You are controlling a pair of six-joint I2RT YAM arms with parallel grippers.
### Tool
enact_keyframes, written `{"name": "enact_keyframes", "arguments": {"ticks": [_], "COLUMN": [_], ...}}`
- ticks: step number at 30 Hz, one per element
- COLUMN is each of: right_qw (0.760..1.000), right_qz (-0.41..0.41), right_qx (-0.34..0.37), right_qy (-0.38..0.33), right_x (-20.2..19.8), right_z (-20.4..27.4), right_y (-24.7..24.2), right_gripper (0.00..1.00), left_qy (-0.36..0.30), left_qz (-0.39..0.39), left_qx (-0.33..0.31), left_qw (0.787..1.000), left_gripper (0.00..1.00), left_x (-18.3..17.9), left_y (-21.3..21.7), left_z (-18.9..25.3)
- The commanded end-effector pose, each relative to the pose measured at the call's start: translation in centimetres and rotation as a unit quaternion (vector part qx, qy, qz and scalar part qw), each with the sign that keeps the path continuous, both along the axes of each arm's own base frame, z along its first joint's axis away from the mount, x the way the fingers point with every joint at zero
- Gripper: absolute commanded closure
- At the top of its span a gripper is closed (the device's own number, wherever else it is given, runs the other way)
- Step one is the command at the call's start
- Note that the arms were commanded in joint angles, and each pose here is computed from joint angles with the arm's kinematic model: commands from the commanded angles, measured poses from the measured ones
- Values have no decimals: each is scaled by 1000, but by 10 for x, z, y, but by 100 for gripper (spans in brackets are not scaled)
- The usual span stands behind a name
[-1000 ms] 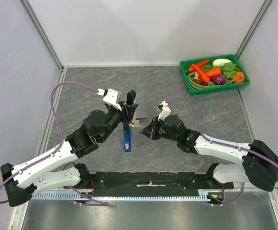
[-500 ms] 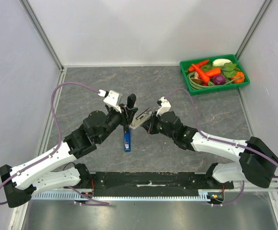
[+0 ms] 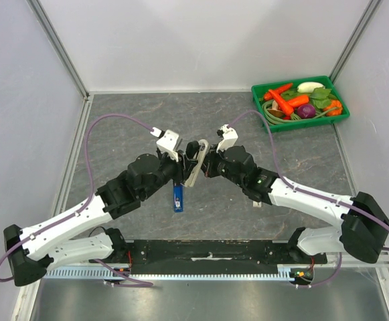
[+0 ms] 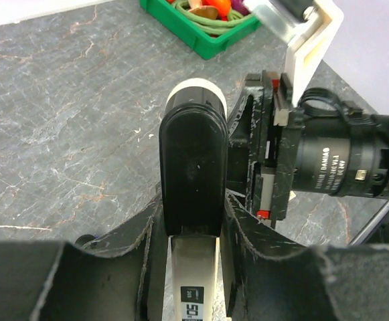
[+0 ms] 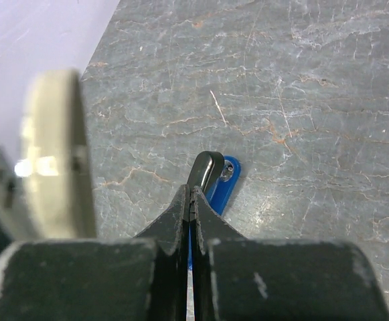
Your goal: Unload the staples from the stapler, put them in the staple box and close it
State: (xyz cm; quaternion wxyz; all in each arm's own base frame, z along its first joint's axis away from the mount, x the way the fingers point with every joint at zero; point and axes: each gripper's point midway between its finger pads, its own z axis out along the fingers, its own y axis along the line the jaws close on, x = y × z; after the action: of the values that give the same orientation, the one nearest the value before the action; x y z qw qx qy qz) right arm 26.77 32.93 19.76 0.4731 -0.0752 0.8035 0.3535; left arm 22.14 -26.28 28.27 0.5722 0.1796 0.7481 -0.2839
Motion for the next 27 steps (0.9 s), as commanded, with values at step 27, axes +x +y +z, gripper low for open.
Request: {"name": "enact_keyframes", "arguments": {"ticks": [27], "right_qw": [994], "right_qz": [-34], "right_qx": [-79], "right_qy": [-72], "right_x": [-27], "right_z": [47], "right_y": [-81], "right_gripper": [94], "left_qy": [101], "left_qz": [116], "left_qx": [49], "left_qw": [987], "left_gripper": [98], "left_x": [189], "left_y": [5], "left_z": [-47]}}
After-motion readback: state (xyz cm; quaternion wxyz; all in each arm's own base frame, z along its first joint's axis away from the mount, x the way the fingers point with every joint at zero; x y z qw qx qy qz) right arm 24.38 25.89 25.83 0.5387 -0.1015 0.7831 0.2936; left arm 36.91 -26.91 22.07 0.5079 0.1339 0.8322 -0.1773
